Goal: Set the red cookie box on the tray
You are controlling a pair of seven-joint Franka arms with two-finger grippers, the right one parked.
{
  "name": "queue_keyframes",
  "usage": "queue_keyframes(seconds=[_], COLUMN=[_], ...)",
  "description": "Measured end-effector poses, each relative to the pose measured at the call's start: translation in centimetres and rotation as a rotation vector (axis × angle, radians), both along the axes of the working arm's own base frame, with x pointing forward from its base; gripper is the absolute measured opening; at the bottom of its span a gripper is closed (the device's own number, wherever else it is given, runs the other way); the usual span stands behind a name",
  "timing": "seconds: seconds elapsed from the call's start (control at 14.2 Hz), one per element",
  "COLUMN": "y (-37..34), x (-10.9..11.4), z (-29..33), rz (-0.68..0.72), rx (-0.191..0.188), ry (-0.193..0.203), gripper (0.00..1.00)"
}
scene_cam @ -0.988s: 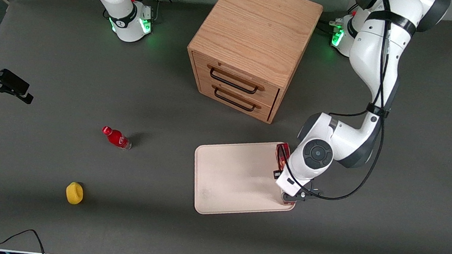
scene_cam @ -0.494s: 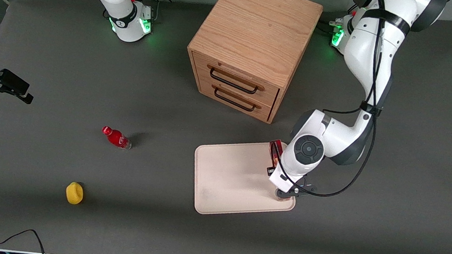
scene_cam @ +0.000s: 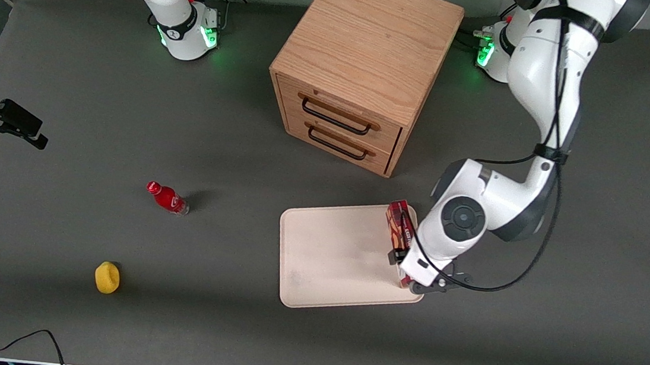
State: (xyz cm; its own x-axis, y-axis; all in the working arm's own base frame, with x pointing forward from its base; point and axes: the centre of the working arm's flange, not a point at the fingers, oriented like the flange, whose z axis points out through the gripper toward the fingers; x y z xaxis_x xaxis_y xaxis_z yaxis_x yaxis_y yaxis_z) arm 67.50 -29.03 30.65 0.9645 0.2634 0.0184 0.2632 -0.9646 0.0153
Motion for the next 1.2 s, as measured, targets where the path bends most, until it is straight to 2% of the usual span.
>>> queue_keyframes(seconds=[0.14,0.35,0.64,0.71,0.92,1.13,1.2], y=[2.8,10.2,21.1,22.5,27.2,30.1,30.0], x=[0.3,0.2,-2.4,-3.1,-4.6,-5.5,-5.6], z=[3.7,9.9,18.1,19.7,22.4,23.6,24.0], rz=[0.019,-0.098,-0.164,-0.163,-0.211,-0.221,-0.222], rx=[0.002,-0.024,-0.043,-0.043,-0.045,0.001,0.004], ry=[0.033,0.110,0.208,0.210,0.185,0.172,0.164], gripper=[1.00,1.00,1.00,1.00,1.00,1.00,1.00])
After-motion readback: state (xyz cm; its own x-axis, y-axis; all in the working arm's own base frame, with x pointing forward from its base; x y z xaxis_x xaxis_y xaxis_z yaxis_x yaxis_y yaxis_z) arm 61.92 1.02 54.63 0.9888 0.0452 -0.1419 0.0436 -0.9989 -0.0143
